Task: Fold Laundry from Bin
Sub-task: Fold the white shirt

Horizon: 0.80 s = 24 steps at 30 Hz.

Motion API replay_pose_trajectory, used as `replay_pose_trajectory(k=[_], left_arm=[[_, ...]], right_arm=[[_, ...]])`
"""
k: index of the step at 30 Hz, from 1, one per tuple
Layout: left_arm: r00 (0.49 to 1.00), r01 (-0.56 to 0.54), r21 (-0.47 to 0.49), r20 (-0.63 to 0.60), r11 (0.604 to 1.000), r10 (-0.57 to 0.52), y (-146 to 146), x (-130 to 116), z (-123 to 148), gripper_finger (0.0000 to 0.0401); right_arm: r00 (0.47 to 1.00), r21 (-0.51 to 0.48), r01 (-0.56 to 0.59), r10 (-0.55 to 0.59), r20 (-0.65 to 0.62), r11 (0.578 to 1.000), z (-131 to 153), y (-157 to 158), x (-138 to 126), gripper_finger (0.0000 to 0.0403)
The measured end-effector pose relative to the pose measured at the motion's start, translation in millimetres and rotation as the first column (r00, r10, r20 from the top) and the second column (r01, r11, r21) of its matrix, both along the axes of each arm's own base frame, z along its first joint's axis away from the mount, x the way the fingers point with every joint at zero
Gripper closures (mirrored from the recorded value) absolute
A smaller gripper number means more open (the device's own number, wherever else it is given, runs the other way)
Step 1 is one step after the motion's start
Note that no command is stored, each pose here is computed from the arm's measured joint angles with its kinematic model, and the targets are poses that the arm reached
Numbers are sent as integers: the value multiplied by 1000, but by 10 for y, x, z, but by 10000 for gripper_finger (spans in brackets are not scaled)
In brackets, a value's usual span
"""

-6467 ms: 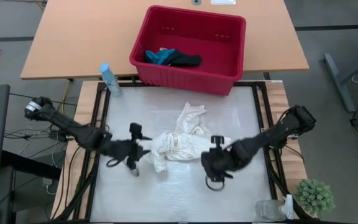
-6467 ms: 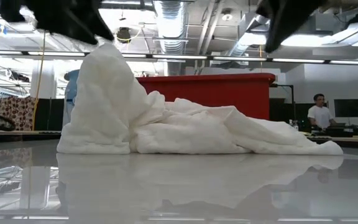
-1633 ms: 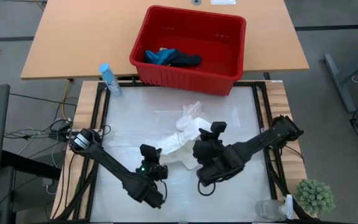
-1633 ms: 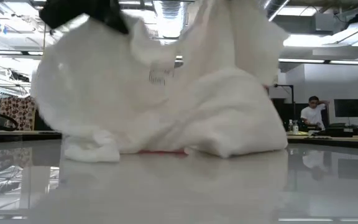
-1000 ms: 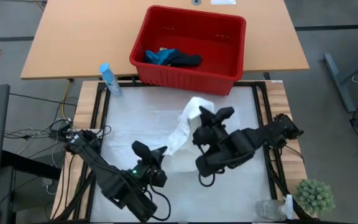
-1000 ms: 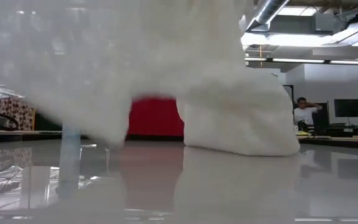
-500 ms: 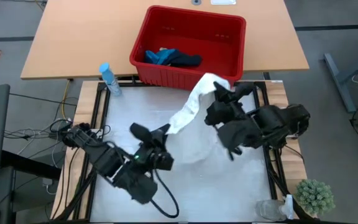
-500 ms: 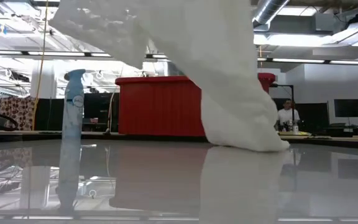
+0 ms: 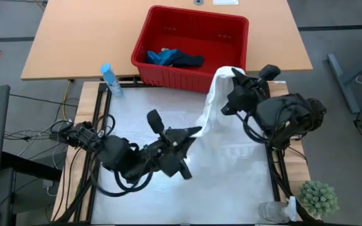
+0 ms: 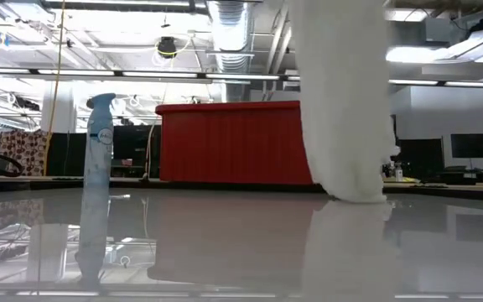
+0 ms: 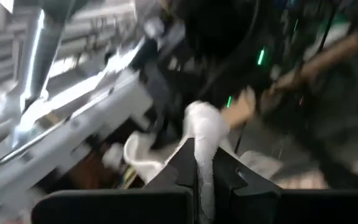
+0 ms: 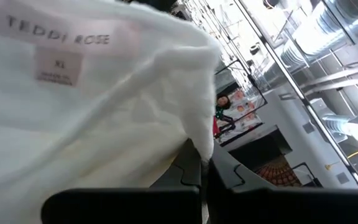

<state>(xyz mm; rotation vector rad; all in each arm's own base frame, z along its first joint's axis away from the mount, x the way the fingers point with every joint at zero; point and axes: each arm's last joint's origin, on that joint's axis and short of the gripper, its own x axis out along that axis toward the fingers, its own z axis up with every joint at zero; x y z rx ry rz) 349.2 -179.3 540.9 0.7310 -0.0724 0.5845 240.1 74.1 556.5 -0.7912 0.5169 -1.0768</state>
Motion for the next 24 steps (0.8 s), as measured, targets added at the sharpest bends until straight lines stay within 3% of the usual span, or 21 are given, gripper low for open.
replay_pose_trajectory(k=[6,10,12,15,19,24], left_arm=[[980,163,-83,127,983,-152,-50,-12,35,401],[977,156,-135,165,978,-133,-36,-21,50,401],[986,93,-163,149,982,-69,-17,-27,44,401],[992,-96,-197,58,976,110,25,-44,12,401],[950,-307,-166,-121,937,289,64,-63,-102,401],[895,-426,-167,-223,889,386,171,-227,-377,401]], right_arm=[[999,4,49,-49,8,999,17,-134,4,381],[996,12,87,-87,-5,996,-35,-323,144,381],[999,39,46,-46,-6,998,-94,-406,245,381],[1000,90,16,-16,-3,996,-198,-580,413,381],[999,148,5,3,-54,989,-414,-793,699,381],[986,202,31,3,-166,979,-786,-1021,1105,381]])
